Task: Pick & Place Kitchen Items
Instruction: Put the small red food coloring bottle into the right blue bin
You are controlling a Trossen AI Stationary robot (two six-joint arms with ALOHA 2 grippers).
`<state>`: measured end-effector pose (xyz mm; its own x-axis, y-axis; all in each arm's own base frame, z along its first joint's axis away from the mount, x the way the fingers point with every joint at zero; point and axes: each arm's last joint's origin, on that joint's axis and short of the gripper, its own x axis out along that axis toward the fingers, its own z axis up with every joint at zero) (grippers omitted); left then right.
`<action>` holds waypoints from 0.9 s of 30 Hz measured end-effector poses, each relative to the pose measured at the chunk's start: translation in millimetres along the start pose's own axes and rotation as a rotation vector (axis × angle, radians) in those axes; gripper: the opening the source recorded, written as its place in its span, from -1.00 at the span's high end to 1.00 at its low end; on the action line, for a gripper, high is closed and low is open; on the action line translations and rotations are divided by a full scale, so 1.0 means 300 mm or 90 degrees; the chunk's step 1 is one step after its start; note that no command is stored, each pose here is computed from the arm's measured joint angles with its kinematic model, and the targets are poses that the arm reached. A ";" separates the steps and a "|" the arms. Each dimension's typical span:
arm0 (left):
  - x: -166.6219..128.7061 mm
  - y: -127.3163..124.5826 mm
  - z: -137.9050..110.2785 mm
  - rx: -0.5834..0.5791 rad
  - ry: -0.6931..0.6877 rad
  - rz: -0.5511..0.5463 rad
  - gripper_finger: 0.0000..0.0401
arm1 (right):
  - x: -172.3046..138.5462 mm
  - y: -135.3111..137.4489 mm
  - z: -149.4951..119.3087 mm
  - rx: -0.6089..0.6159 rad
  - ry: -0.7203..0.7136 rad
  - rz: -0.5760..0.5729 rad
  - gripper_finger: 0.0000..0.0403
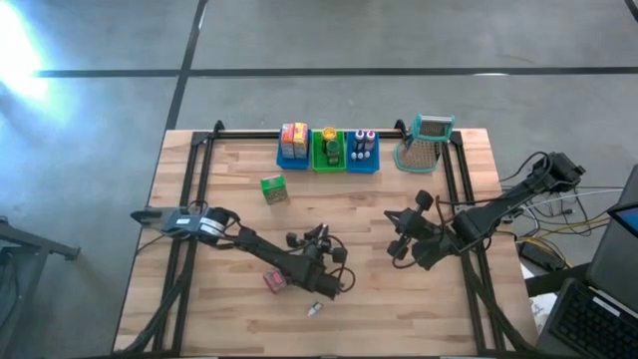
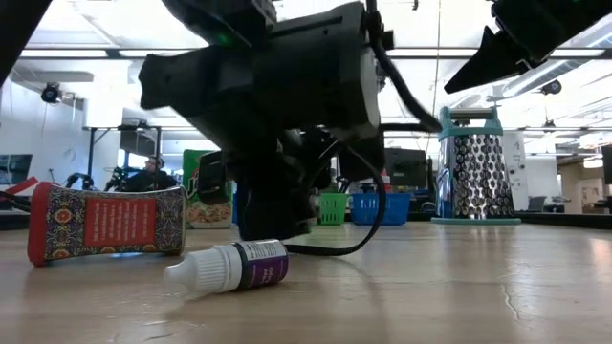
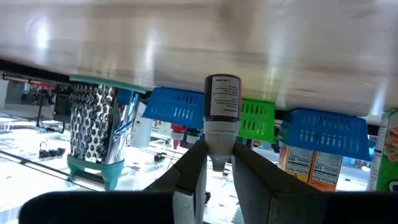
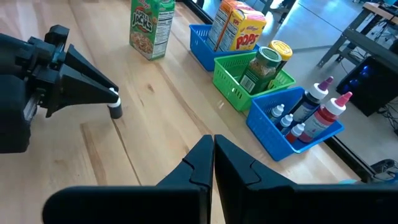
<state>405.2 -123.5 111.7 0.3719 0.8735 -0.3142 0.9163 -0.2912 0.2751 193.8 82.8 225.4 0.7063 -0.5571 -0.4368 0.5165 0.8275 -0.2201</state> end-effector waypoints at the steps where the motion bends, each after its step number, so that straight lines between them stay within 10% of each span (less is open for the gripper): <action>1: 0.001 -0.004 0.004 0.004 0.000 0.000 0.64 | 0.000 0.000 0.000 0.000 0.000 0.000 0.96; 27: 0.005 -0.005 0.014 -0.010 -0.043 -0.004 0.64 | 0.000 -0.004 -0.006 -0.015 0.007 -0.005 0.96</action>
<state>404.9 -123.4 107.0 0.3752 0.8472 -0.3761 0.9165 -0.2783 0.2873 192.4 82.0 224.2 0.6966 -0.5627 -0.4451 0.5100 0.8247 -0.2444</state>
